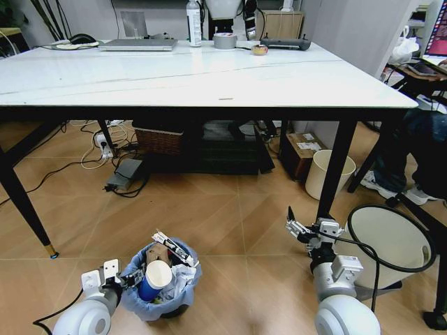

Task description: Pick up the trash bin and place the trash from the table into it.

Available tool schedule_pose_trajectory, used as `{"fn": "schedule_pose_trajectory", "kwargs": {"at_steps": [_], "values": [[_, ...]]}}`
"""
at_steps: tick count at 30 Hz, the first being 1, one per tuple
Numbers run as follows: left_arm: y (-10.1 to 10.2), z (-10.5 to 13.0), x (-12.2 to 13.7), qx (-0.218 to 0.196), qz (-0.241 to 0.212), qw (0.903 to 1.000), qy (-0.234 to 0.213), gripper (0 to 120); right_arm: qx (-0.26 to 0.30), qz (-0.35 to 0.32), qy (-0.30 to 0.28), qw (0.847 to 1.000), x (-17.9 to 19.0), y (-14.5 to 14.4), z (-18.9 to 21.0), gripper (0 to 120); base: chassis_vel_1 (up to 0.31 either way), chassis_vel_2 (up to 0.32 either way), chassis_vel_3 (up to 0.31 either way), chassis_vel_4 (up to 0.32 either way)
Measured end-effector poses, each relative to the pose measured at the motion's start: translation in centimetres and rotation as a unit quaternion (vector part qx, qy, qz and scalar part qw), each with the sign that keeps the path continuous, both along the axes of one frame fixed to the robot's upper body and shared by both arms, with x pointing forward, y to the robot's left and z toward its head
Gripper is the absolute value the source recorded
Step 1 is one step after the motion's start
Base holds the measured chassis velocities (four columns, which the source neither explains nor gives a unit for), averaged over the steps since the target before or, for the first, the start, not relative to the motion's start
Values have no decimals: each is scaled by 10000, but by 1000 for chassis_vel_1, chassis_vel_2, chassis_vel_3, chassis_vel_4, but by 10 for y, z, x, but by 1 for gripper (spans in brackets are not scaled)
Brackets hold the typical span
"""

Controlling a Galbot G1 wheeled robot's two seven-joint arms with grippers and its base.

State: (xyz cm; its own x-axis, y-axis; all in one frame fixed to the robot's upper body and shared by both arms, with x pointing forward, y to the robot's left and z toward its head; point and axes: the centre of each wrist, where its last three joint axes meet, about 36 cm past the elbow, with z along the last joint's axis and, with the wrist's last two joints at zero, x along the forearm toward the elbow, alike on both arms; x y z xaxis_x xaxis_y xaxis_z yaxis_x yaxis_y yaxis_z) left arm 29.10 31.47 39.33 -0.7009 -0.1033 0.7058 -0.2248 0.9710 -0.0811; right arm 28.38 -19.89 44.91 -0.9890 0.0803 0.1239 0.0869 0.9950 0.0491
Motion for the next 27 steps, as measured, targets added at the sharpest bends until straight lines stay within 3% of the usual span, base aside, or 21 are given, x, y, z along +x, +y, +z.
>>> {"fn": "schedule_pose_trajectory", "kwargs": {"at_steps": [8, 14, 15, 18, 20, 22, 27], "values": [[-5, 21, -14, 67, -72, 9998, -169, 100, 38, 11, -25, 10000, 0, 2, 2, 100, 0, 0, 0, 0], [2, 27, -20, 557, -266, 9919, -1106, 100, 69, 1, -23, 10000, -1, 3, 3, 100, 0, 0, 0, 0], [6, 28, -21, 707, -442, 9836, -1600, 100, 81, 3, -14, 10000, -1, 4, 2, 100, 0, 0, 0, 0], [11, 34, -25, 1048, -859, 9602, -2443, 100, 99, 79, 53, 9999, -3, 6, 2, 100, 0, 0, 0, 0], [12, 42, -27, 1230, -1040, 9486, -2724, 100, 110, 158, 108, 9998, -4, 8, 2, 100, 0, 0, 0, 0], [12, 44, -27, 1280, -1083, 9455, -2792, 100, 117, 191, 125, 9997, -4, 9, 2, 100, 0, 0, 0, 0], [10, 64, -29, 1638, -1268, 9242, -3210, 100, 135, 262, 196, 9994, -6, 14, 1, 100, 0, 0, 0, 0]]}}
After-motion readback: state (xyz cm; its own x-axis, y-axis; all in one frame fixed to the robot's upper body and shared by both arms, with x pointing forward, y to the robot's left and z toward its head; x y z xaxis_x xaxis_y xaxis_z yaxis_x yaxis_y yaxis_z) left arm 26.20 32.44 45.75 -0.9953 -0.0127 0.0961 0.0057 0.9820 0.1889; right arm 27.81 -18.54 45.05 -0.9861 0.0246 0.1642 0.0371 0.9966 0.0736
